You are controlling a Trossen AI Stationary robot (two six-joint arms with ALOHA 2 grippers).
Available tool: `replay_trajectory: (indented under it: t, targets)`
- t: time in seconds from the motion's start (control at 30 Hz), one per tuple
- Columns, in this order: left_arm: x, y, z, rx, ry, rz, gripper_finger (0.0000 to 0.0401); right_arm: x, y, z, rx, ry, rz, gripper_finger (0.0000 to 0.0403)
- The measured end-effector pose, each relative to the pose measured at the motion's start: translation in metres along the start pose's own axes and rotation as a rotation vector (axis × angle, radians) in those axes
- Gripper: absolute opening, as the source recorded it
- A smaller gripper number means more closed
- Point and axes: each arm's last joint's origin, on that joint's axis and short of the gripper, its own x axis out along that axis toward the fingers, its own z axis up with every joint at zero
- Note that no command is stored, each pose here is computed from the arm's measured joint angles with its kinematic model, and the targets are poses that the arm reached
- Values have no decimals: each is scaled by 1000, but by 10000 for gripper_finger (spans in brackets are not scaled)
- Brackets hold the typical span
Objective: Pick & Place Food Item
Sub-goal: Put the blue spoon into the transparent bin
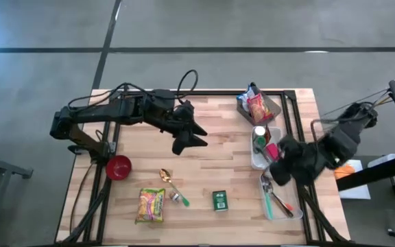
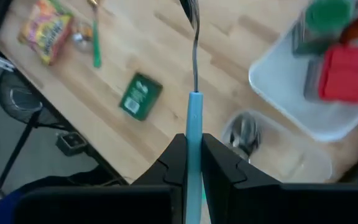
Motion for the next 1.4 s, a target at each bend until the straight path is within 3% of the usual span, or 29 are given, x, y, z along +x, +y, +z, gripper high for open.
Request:
replay_trajectory:
  t: [0.33,0.67,1.03,1.4]
  targets:
    - [-13,0,8,10,-64,-8,255,33,-9,-61,65,55,-131,19]
    - [-25,-4,18,-10,-150,-38,255,77,-17,-111,31,80,-131,19]
    - [-45,-14,24,-26,-223,-82,255,111,-47,-144,-54,28,-224,19]
    - [-54,-16,21,-122,-199,-79,255,146,-73,-156,-82,-1,-178,19]
